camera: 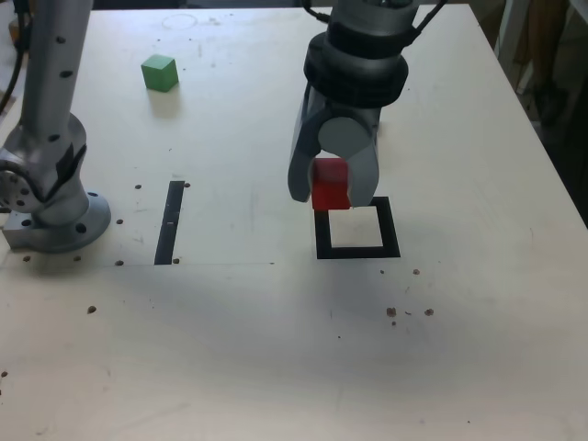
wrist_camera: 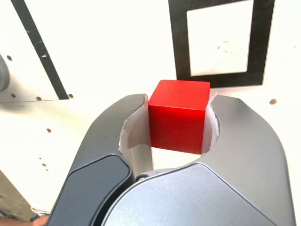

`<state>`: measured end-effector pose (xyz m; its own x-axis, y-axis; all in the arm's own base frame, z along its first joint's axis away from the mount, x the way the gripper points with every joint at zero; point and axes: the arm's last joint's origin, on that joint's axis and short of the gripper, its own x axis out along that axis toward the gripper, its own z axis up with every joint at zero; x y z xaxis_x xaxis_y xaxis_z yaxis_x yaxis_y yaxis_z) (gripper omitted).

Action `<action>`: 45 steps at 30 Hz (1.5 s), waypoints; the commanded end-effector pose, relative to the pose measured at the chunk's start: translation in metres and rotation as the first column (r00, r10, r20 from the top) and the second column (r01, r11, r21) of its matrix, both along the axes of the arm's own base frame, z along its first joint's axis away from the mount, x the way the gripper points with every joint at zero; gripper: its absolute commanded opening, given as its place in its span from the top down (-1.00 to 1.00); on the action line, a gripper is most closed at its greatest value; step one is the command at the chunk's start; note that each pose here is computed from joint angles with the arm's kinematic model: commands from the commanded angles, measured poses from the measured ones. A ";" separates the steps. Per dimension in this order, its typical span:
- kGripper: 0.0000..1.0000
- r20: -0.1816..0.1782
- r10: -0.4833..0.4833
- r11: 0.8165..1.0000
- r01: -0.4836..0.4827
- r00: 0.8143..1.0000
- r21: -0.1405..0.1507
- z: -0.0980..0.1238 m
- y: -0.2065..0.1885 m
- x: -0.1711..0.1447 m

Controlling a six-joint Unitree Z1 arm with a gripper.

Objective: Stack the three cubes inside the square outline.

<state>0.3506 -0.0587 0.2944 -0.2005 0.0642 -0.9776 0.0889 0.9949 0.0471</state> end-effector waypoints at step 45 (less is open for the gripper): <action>0.40 -0.022 0.060 0.997 -0.061 0.998 -0.055 -0.066 0.038 0.036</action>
